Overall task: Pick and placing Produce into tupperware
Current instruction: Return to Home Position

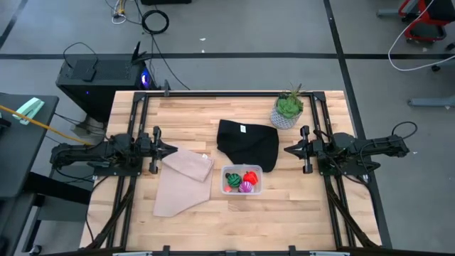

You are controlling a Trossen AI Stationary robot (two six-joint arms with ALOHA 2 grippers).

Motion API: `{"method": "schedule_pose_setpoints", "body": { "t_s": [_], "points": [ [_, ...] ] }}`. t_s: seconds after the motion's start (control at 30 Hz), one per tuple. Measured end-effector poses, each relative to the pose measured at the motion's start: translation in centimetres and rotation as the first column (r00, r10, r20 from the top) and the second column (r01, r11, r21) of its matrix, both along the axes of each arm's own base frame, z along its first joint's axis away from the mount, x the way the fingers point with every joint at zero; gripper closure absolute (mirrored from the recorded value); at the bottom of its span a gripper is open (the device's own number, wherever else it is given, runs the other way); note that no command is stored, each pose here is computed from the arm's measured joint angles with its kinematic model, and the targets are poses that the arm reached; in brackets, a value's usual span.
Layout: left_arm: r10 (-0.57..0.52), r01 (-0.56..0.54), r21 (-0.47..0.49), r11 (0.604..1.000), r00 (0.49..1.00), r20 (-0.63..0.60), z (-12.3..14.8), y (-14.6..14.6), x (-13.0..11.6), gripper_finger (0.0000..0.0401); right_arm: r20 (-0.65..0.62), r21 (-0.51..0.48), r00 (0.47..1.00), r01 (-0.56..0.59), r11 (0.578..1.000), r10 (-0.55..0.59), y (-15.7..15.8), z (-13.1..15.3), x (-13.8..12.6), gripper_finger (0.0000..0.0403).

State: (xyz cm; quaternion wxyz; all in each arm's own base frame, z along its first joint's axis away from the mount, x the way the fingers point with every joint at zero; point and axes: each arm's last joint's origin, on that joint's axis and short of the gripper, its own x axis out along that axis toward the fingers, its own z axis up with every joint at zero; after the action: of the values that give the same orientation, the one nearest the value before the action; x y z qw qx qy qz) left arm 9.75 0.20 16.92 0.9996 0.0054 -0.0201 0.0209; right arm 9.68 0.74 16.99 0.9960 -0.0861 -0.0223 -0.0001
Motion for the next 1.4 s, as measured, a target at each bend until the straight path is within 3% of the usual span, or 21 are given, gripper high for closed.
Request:
{"method": "schedule_pose_setpoints", "body": {
  "t_s": [1.4],
  "points": [
    [0.000, 0.000, 0.000, 1.000, 1.000, 0.000, -0.01, 0.00, 0.00, 0.0361, 0.000, 0.000, 1.000, 0.000, 1.000, 0.000, 0.00, 0.00, 0.00, 0.0386]
  ]
}}
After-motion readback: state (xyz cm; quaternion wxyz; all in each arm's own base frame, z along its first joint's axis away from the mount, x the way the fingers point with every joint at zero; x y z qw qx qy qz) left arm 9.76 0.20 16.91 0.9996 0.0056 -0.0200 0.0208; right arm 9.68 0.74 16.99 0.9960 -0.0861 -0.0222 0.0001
